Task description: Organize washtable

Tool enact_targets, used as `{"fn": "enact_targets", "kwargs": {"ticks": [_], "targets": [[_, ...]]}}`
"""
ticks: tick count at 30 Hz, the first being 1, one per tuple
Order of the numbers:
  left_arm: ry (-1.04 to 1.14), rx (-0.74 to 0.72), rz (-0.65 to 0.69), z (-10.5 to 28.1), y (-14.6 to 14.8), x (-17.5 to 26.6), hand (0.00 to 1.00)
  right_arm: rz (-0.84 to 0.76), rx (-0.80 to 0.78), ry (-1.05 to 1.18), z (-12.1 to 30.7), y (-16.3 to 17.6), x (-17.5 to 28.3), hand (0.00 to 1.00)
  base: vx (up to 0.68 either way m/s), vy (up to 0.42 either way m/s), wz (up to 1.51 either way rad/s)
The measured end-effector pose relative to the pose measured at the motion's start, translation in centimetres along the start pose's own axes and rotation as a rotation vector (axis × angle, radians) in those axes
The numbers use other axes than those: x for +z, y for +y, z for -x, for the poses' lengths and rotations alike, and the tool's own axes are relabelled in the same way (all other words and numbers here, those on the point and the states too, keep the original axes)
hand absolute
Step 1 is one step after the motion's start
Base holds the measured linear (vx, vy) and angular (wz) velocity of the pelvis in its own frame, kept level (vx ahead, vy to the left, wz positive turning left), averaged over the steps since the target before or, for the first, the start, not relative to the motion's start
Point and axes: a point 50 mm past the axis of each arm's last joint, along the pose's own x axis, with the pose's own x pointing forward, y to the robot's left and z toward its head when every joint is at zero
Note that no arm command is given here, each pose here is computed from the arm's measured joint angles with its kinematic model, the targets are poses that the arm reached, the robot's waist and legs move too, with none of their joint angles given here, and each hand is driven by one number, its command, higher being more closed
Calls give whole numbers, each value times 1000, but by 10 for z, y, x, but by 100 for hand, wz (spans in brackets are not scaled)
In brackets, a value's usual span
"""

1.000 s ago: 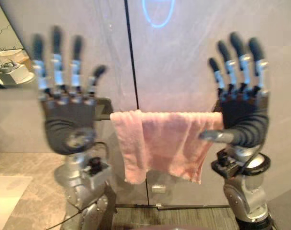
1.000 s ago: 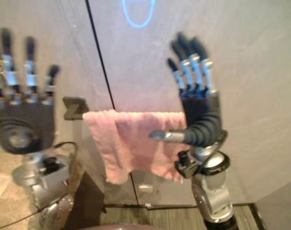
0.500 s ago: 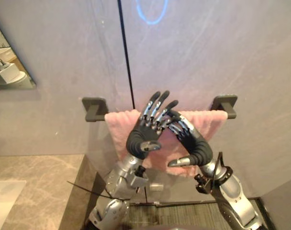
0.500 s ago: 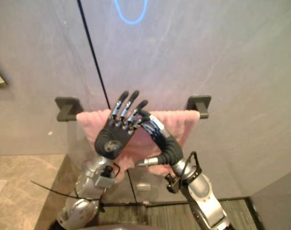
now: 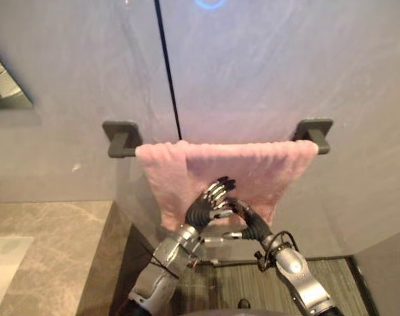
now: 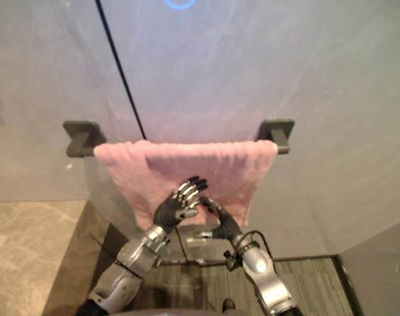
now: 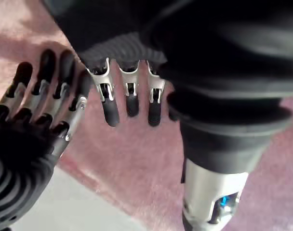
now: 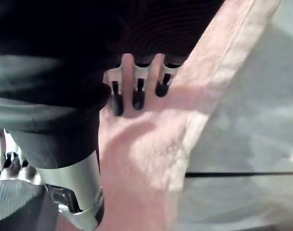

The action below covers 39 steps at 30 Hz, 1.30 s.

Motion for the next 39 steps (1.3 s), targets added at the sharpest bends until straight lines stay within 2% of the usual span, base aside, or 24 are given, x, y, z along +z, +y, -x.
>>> {"fn": "enact_targets", "kwargs": {"ticks": [12,17,19,23,25,31,39], "targets": [[-65,96,-77,1,13,12,0,-30,-141,-47,-6,-13,10,0,-39,-10,0],[-112,185,-144,8,29,21,0,-49,-328,-125,5,-40,25,0,-44,-10,-1],[-132,244,-168,16,37,24,0,-50,-448,-157,17,-58,30,0,4,-3,-3],[-148,303,-195,25,43,26,0,-51,-611,-146,36,-82,26,0,0,0,0],[-161,376,-227,36,53,29,0,-50,-671,-121,48,-91,20,0,0,0,0],[-141,520,-298,63,71,28,0,-71,-746,-69,71,-90,8,0,-32,-4,2],[79,640,-312,96,76,-19,0,-108,-773,109,99,-69,-26,0,-13,-1,0]]}}
